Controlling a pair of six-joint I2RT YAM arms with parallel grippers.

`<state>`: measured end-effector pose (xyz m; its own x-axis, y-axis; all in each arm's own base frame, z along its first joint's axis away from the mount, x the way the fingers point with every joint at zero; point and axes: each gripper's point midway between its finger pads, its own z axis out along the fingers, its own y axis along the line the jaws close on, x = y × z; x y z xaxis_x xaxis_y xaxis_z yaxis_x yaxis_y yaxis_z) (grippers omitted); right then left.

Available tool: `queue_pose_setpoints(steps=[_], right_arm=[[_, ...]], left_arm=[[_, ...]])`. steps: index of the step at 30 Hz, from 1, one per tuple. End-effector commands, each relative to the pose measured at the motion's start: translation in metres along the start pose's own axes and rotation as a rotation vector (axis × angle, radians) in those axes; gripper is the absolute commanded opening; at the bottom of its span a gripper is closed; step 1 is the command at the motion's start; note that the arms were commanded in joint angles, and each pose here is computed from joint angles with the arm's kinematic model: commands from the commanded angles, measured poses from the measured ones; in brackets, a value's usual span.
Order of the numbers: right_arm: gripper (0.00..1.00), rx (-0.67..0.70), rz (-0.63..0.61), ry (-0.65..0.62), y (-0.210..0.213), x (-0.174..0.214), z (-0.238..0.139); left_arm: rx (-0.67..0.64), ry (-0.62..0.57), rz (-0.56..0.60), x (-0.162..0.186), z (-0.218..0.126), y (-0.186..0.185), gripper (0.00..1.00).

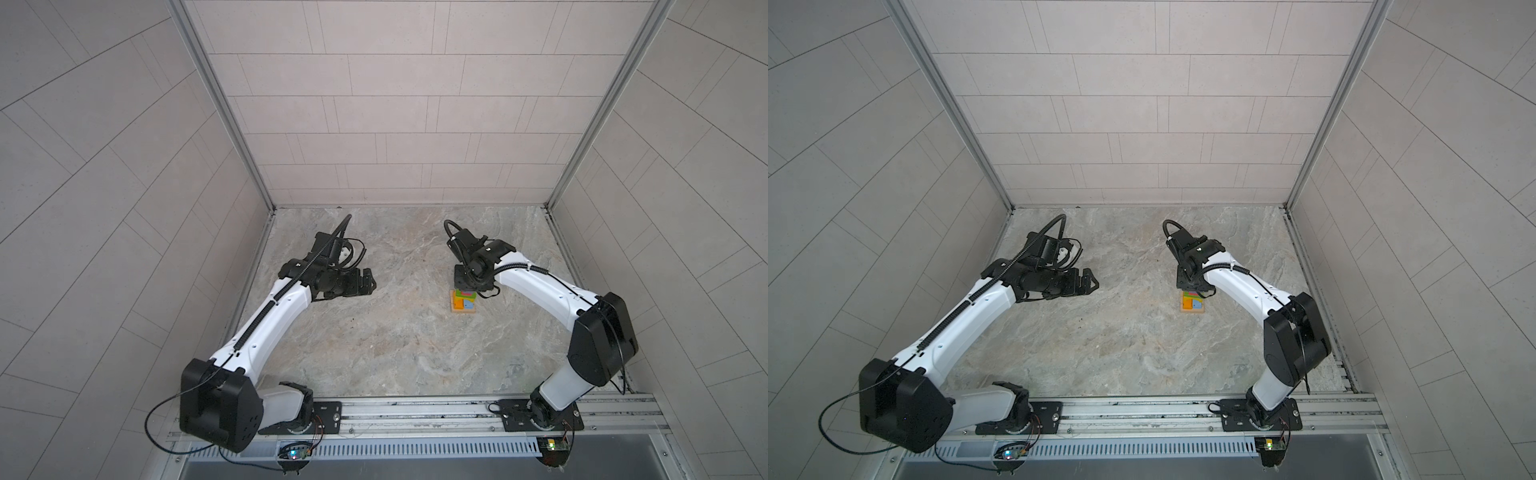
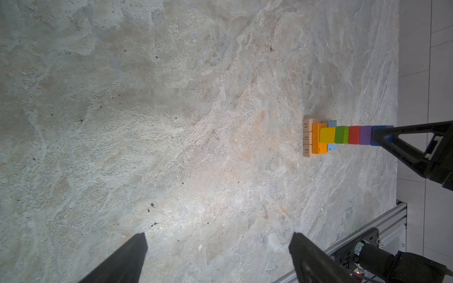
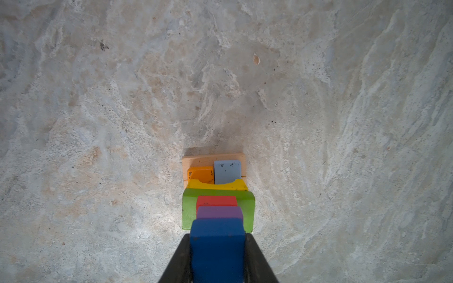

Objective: Build the wood block tower
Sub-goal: 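Lower the blue cube onto the purple cube with the right gripper, then open the right gripper to release the blue cube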

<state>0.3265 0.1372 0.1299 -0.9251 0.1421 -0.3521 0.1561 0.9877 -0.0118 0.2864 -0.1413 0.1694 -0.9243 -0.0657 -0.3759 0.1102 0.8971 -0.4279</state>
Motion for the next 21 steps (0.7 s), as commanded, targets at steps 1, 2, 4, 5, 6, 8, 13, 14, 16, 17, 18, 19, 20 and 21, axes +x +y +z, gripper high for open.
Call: queue_pose_setpoints(steps=[1, 2, 4, 5, 6, 8, 13, 14, 16, 17, 18, 19, 20, 21], right_arm=[[0.35, 0.012, 0.005, -0.005, -0.005, 0.0, -0.003], [0.35, 0.01, 0.005, -0.006, -0.005, 0.0, -0.003], [0.36, 0.005, 0.004, -0.005, -0.004, 0.0, -0.003], [0.37, 0.005, 0.004, -0.005, -0.004, 0.0, -0.003], [0.37, 0.006, 0.004, -0.005, -0.004, 0.0, -0.003], [0.37, 0.006, 0.004, -0.005, -0.004, 0.0, -0.003], [0.4, 0.0, 0.004, -0.017, -0.004, -0.002, -0.007], [0.41, -0.002, 0.003, -0.021, -0.004, -0.003, -0.008], [0.42, -0.001, 0.005, -0.036, -0.005, -0.007, -0.012], [0.45, -0.003, 0.006, -0.045, -0.005, -0.009, -0.014], [0.49, -0.007, 0.006, -0.056, -0.005, -0.011, -0.018], [0.5, -0.011, 0.005, -0.065, -0.005, -0.012, -0.02], [0.55, -0.016, 0.006, -0.076, -0.005, -0.015, -0.024], [0.61, -0.021, 0.005, -0.088, -0.005, -0.017, -0.028]], left_arm=[[0.001, 0.0, -0.006, 0.001, 0.002, 0.002, 0.98], [0.001, 0.001, -0.006, 0.001, 0.002, 0.002, 0.98], [0.001, 0.0, -0.006, 0.001, 0.002, 0.003, 0.98], [0.001, 0.0, -0.005, 0.001, 0.002, 0.002, 0.98], [0.001, 0.0, -0.006, 0.001, 0.002, 0.002, 0.98], [0.001, 0.0, -0.005, 0.001, 0.002, 0.002, 0.98], [0.001, -0.001, -0.006, 0.0, 0.002, 0.002, 0.98], [0.002, 0.0, -0.006, 0.001, 0.002, 0.002, 0.98], [0.002, -0.003, -0.006, 0.0, 0.001, 0.002, 0.98], [-0.001, 0.0, -0.006, 0.001, 0.002, 0.003, 0.98], [-0.002, -0.004, -0.005, 0.0, 0.001, 0.003, 0.98], [-0.002, -0.003, -0.005, 0.0, 0.001, 0.002, 0.98], [-0.003, -0.005, -0.005, 0.0, 0.001, 0.003, 0.98], [-0.004, -0.01, -0.003, -0.001, 0.0, 0.003, 0.98]])
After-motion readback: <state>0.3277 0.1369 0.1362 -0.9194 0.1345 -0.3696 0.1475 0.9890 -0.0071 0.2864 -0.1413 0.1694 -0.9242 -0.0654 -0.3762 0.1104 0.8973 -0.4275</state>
